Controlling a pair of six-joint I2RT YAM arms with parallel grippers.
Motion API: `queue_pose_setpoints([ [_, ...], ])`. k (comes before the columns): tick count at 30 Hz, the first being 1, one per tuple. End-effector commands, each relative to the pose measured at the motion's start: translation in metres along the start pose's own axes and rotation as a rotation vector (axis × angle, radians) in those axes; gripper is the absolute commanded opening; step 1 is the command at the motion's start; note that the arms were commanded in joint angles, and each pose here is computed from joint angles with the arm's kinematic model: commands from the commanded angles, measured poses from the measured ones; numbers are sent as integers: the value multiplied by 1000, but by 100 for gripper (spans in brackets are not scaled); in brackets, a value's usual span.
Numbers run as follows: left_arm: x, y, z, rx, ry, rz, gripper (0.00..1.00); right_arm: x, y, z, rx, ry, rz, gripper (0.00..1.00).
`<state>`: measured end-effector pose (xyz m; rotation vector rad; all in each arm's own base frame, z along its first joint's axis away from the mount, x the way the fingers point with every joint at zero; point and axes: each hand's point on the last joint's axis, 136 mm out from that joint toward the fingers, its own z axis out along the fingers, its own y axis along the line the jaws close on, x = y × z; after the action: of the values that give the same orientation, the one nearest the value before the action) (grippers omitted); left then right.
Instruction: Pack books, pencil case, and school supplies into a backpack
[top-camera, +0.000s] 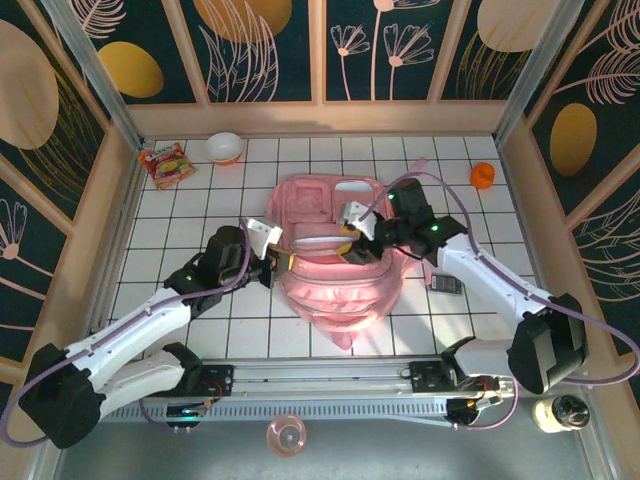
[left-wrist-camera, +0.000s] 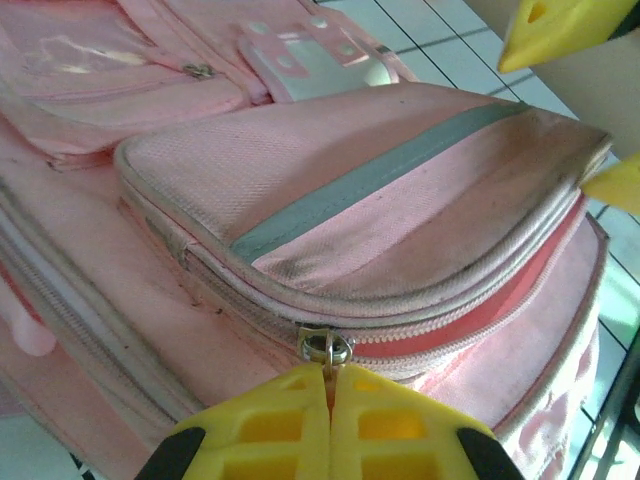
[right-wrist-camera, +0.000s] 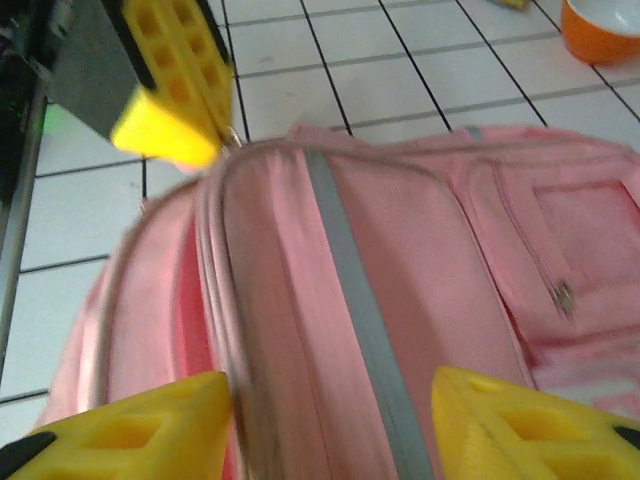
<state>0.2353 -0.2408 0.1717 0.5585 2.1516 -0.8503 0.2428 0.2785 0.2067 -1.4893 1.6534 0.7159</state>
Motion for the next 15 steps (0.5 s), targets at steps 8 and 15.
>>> queue_pose_setpoints([
  [8, -25, -32, -3, 152, -49, 107, 0, -15, 2, 30, 13, 8, -45, 60],
  [15, -30, -16, 0, 63, -72, 59, 0, -27, 34, 35, -163, -30, -37, 65],
])
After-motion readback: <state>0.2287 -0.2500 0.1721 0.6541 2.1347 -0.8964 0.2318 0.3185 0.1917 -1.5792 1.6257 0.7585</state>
